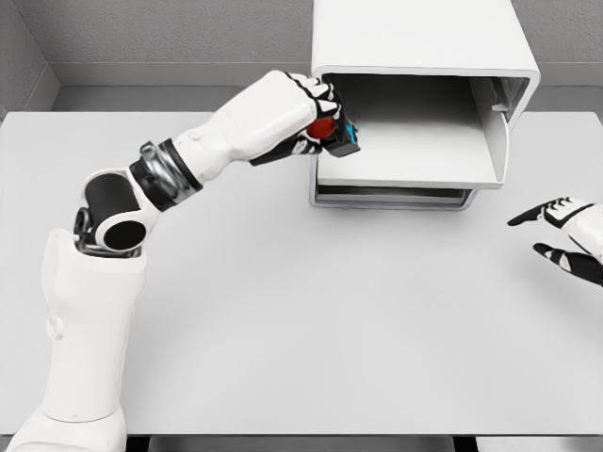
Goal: Slide open multi-storey tabletop storage cabinets and put open load switch and slide close multi-storey tabletop storage cabinets
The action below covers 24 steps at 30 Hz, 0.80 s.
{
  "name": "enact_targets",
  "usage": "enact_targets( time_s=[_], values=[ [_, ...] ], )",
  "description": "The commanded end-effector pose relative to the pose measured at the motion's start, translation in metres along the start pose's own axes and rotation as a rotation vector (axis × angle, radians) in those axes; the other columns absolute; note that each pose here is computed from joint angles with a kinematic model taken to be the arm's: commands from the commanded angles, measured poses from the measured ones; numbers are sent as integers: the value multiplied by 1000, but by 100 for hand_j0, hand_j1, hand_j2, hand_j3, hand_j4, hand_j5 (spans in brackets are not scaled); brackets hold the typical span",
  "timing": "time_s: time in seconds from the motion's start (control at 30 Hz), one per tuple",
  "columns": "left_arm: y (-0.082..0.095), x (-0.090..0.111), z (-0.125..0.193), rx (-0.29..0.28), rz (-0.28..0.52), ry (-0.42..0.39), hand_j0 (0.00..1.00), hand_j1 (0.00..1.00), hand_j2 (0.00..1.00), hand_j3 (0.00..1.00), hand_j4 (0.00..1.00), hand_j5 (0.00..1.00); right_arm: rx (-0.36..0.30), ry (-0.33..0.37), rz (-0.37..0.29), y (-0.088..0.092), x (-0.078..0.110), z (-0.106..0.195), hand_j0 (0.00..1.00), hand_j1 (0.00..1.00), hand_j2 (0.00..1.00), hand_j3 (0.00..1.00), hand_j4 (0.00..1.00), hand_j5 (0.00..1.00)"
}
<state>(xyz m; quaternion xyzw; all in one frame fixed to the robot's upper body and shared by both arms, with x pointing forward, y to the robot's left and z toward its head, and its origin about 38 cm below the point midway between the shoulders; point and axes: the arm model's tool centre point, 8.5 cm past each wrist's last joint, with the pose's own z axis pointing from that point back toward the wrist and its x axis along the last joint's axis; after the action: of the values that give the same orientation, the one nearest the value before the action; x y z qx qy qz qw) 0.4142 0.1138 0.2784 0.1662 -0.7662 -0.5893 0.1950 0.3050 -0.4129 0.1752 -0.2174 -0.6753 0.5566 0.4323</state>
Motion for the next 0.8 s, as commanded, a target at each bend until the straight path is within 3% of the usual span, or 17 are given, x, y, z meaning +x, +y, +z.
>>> enact_targets(
  time_s=[0.0, 0.23, 0.4, 0.77],
  values=[
    [-7, 2, -4, -15, 19, -12, 34, 34, 34, 34, 34, 34, -19, -1, -33, 9, 3, -2, 66, 66, 66, 66, 66, 66],
    [-7, 10, -23, -44, 7, -65, 34, 34, 34, 34, 34, 34, -28, -1, -52, 17, 5, -4, 66, 66, 66, 66, 66, 66],
    [-12, 24, -37, -75, -4, -120, 34, 34, 34, 34, 34, 34, -17, -9, -82, 34, 11, -9, 66, 66, 66, 66, 66, 66],
    [-3, 26, -42, -67, -28, -135, 34, 34, 34, 34, 34, 34, -13, -13, -89, 38, 12, -10, 66, 66, 66, 66, 66, 66]
  ],
)
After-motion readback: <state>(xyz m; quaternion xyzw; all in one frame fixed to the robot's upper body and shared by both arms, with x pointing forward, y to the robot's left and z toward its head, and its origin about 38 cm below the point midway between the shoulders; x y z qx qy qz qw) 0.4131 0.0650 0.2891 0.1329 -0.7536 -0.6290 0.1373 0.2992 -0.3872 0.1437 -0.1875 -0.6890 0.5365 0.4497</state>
